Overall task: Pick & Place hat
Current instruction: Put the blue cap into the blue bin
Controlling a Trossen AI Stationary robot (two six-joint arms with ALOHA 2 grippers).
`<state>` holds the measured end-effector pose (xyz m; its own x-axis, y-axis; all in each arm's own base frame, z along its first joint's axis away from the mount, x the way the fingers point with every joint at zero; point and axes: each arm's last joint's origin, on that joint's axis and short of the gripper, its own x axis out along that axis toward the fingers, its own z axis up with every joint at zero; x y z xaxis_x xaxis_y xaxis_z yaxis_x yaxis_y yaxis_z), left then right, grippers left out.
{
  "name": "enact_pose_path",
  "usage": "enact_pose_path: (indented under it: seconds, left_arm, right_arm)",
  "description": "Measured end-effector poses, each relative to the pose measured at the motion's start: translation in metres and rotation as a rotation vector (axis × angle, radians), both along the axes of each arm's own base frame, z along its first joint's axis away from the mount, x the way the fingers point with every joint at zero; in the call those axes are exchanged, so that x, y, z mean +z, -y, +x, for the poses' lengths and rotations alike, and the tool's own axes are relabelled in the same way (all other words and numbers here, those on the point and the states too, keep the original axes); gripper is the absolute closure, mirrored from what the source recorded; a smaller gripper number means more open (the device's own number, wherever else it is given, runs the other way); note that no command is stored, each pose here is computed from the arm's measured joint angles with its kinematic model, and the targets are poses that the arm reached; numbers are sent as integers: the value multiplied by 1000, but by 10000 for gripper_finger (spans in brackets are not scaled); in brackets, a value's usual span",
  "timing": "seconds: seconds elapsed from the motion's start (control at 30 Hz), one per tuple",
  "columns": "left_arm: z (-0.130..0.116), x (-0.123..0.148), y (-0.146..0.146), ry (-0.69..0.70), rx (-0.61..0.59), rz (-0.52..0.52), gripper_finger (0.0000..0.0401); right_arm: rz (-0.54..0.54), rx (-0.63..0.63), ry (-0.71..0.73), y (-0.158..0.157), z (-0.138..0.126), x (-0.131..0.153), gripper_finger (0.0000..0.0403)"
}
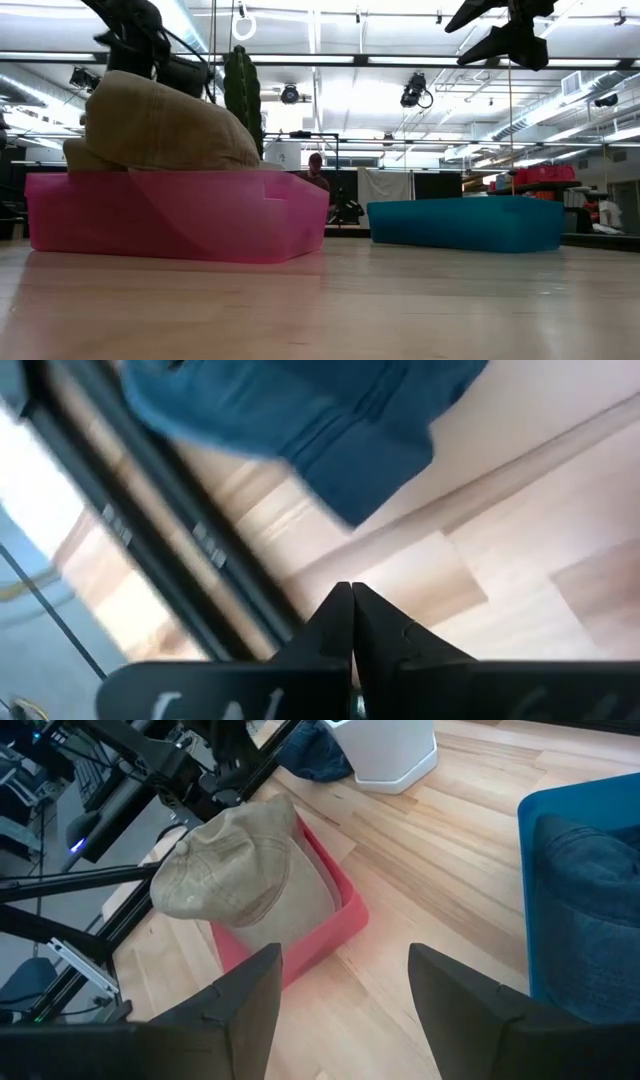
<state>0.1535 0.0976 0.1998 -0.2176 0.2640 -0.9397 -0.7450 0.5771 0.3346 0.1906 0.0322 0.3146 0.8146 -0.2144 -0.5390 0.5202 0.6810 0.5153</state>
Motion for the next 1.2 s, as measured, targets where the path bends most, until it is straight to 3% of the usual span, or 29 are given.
enact_pose_path:
  seconds: [0.17,0.37,0.57,0.77,1.0,1.2]
  left_arm:
    - [-9,27,5,151,173,91,398]
    - [-17,61,5,434,378,307,390]
    - [-24,83,-11,676,624,457,347]
    - [-28,87,-33,844,840,458,253]
    - [-32,79,-52,921,1141,411,133]
    - [-17,69,-70,986,1245,397,77]
  right_arm:
    - [0,0,0,0,0,0,181]
    - [0,0,0,0,0,0,181]
    - [1,3,-1,0,0,0,181]
    - [2,3,-1,0,0,0,181]
    - [2,4,-1,0,0,0,181]
    - [-5,8,-2,0,0,0,181]
